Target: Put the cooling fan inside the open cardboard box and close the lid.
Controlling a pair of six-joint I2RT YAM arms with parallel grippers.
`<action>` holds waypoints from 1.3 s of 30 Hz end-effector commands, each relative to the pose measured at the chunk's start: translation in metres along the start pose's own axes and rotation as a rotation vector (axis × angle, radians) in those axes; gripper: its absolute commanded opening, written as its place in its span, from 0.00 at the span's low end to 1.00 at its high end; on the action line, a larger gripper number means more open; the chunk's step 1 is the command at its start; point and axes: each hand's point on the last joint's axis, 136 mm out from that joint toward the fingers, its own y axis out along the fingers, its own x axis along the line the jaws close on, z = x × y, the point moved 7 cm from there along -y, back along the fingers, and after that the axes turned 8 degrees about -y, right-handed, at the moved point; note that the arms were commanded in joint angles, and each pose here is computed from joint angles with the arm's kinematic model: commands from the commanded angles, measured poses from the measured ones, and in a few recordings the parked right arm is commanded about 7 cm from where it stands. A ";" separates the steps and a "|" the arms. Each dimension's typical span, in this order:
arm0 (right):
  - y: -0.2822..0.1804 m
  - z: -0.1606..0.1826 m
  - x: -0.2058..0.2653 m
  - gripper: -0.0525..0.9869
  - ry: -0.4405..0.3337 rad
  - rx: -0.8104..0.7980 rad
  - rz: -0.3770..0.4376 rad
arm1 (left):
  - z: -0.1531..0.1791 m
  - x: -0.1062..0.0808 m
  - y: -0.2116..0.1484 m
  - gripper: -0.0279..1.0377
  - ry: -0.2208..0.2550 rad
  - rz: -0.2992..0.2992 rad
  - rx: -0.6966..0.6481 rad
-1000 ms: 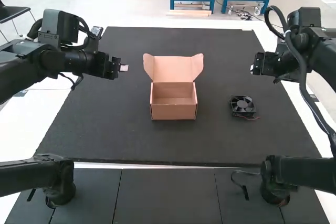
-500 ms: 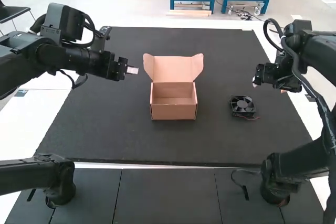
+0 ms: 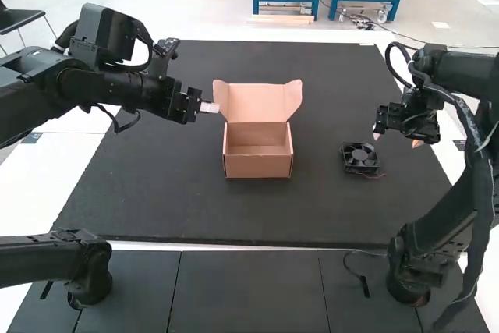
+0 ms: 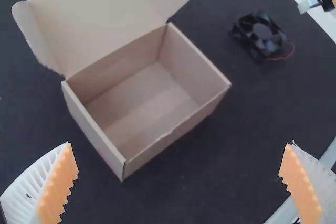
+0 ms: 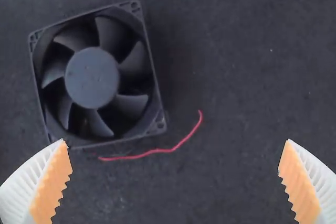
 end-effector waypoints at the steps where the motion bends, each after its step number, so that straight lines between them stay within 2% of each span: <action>1: 0.002 -0.017 -0.006 0.92 0.002 -0.020 0.001 | -0.013 -0.006 -0.006 0.88 0.012 0.017 -0.041; 12: 0.033 -0.037 -0.014 0.92 0.024 0.039 0.018 | -0.014 -0.006 -0.006 0.88 0.012 0.015 -0.042; 19: 0.038 -0.024 -0.039 0.92 0.068 0.102 0.056 | -0.017 -0.007 -0.008 0.88 0.015 0.016 -0.055; 28: 0.048 -0.014 -0.040 0.92 0.051 0.169 0.042 | -0.024 -0.004 -0.011 0.88 0.013 0.006 -0.079; 39: 0.063 -0.016 -0.019 0.92 0.010 0.208 -0.015 | -0.026 -0.002 -0.011 0.88 0.006 0.000 -0.084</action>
